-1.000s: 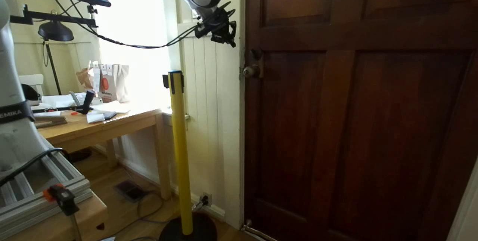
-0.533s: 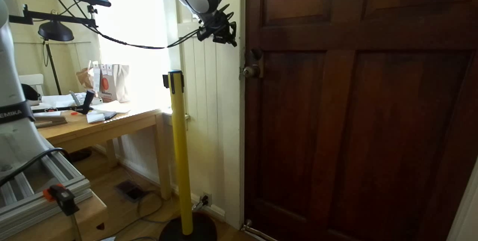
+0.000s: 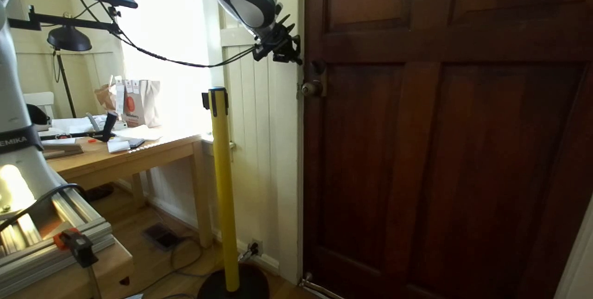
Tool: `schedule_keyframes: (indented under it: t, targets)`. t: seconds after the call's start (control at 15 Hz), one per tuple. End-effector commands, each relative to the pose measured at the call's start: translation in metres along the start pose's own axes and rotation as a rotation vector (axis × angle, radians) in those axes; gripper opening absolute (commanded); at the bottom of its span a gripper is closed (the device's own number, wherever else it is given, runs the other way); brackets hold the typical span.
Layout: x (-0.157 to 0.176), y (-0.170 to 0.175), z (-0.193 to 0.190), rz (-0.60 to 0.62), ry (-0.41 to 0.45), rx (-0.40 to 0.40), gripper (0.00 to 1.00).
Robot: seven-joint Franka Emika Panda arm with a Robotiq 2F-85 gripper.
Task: Turn the lock on the door.
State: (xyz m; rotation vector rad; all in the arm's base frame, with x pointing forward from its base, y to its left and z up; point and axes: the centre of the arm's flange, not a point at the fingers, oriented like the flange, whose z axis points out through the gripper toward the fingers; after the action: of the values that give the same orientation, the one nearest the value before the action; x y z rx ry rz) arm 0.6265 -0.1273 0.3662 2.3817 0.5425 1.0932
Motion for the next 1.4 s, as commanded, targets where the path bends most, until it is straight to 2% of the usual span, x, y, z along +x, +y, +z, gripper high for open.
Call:
schedule_keyframes:
  t: [0.0, 0.47, 1.33]
  targets:
    - [0.001, 0.002, 0.021, 0.02, 0.02, -0.013, 0.0]
    - [-0.003, 0.007, 0.038, 0.013, 0.015, -0.028, 0.0]
    - [0.002, 0.019, 0.038, 0.042, 0.047, -0.049, 0.0]
